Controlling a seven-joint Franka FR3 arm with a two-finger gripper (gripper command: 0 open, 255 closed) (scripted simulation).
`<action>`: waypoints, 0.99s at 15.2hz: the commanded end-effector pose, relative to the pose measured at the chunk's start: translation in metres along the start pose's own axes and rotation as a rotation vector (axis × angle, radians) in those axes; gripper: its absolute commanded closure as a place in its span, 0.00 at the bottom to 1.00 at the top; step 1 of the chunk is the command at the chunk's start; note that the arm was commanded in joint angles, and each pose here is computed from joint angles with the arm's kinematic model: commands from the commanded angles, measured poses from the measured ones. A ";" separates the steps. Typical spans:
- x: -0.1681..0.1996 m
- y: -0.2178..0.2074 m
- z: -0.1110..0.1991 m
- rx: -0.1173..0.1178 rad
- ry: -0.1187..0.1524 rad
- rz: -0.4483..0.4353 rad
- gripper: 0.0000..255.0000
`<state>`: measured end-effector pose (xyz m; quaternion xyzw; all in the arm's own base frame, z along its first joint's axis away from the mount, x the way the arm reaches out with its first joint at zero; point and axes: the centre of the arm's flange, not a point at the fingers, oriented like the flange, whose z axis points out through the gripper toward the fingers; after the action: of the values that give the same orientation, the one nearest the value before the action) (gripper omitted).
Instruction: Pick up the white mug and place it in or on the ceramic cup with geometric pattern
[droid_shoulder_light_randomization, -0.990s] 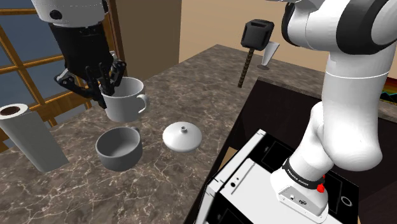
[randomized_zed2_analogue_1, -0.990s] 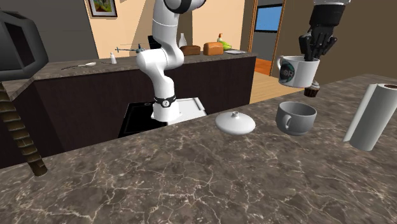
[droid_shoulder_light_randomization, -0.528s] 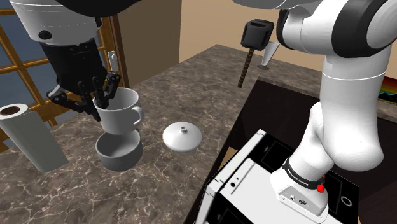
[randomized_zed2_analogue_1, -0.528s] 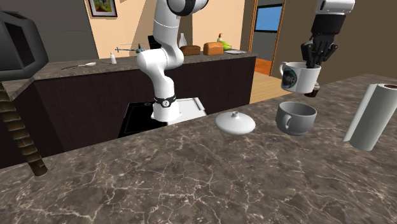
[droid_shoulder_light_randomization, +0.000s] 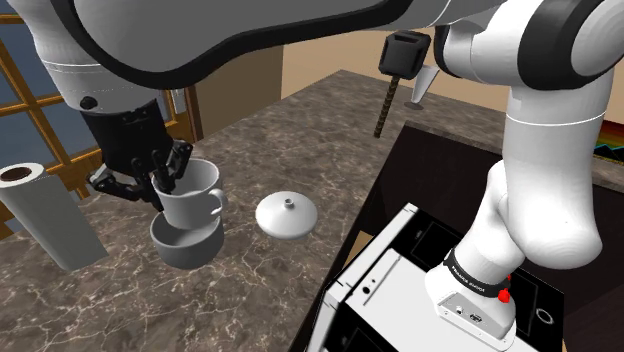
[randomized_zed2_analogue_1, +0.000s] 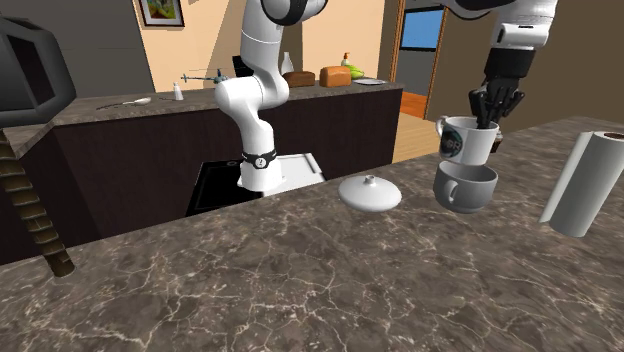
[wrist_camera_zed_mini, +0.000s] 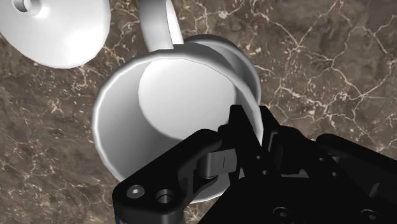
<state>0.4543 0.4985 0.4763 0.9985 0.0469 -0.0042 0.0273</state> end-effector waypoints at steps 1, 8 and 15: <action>0.000 0.000 0.010 0.000 0.000 0.000 1.00; 0.000 -0.001 0.026 0.000 0.000 0.000 1.00; 0.000 -0.001 0.026 0.000 0.000 0.000 0.00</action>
<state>0.4539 0.4977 0.4508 0.9985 0.0469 -0.0040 0.0271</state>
